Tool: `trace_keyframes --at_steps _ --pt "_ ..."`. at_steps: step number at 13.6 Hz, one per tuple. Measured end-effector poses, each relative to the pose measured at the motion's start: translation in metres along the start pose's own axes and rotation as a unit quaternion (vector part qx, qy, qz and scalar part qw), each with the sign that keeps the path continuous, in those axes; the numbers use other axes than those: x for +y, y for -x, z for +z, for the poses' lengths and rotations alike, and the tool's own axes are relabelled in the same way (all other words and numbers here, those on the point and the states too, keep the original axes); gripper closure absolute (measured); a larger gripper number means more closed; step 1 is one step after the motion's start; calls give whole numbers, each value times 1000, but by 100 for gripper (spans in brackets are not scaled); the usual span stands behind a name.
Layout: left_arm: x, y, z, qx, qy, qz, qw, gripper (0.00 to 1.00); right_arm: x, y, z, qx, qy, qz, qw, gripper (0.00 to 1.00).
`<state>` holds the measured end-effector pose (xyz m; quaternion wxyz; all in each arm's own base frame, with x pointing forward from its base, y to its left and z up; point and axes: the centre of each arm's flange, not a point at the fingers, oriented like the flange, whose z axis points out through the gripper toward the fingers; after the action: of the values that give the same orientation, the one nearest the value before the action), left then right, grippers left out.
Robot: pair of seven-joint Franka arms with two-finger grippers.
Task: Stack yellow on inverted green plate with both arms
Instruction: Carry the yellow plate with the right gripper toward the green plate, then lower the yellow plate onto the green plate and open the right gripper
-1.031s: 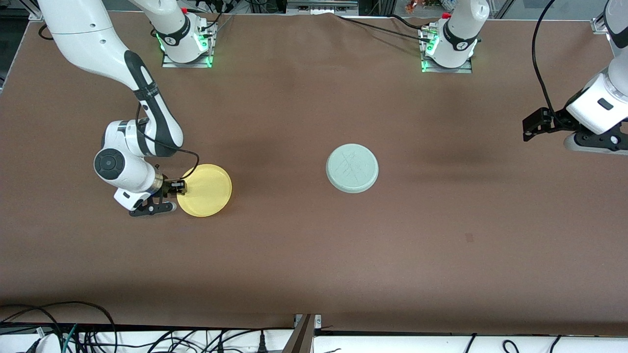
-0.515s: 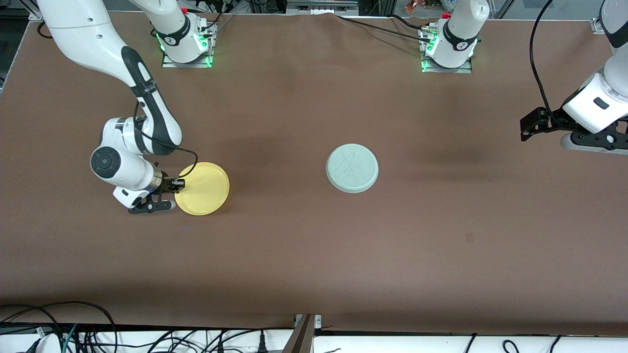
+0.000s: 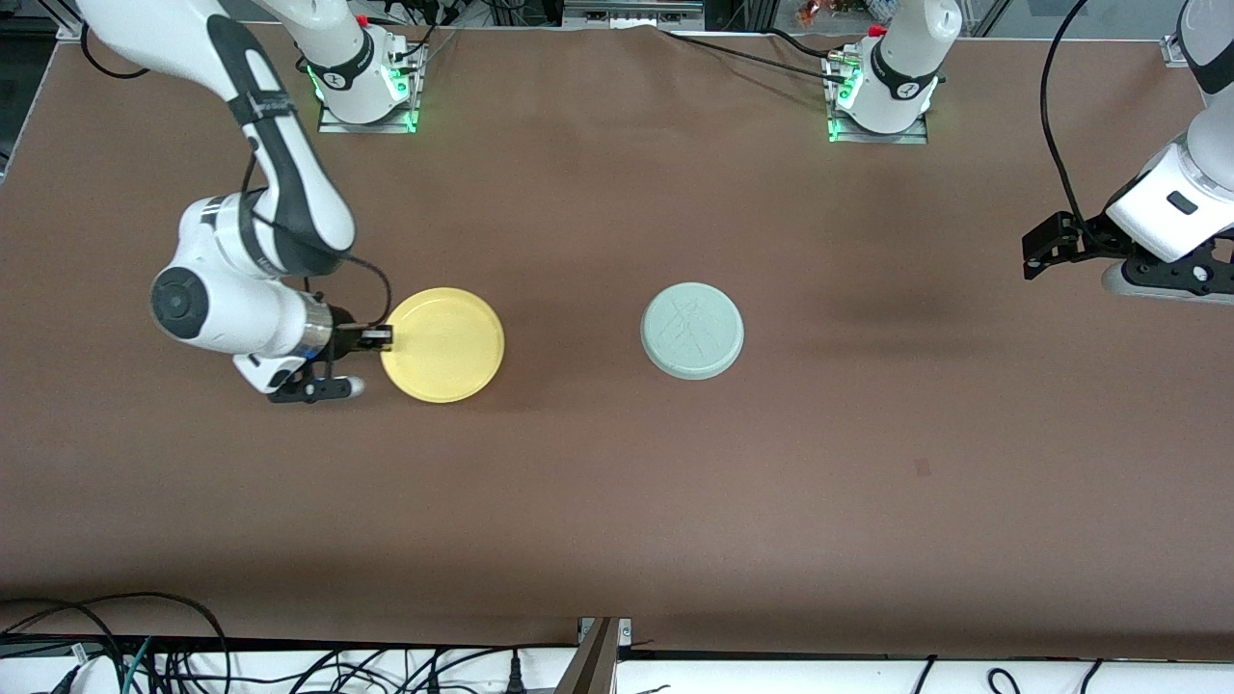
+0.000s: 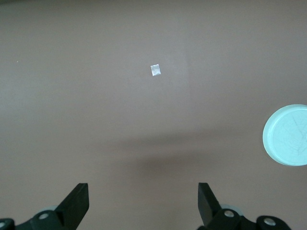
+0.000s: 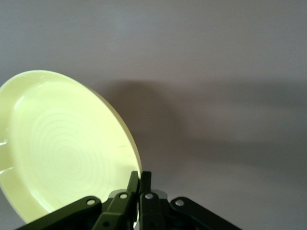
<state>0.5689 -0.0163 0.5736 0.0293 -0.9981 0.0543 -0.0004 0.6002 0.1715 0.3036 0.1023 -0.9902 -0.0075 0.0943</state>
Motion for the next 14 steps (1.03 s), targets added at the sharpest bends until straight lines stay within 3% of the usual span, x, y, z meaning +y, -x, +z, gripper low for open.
trace_keyframes --at_steps 2,8,11,14 --pt "0 0 0 0 0 0 1000 0 -65 18 15 1 -17 30 999 97" --pt "1 0 0 0 0 1 1000 0 -261 123 96 49 -85 80 992 97" --pt "1 0 0 0 0 1 1000 0 -293 146 135 60 -100 89 989 97" --pt "1 0 0 0 0 1 1000 0 -293 137 155 78 -99 101 987 97"
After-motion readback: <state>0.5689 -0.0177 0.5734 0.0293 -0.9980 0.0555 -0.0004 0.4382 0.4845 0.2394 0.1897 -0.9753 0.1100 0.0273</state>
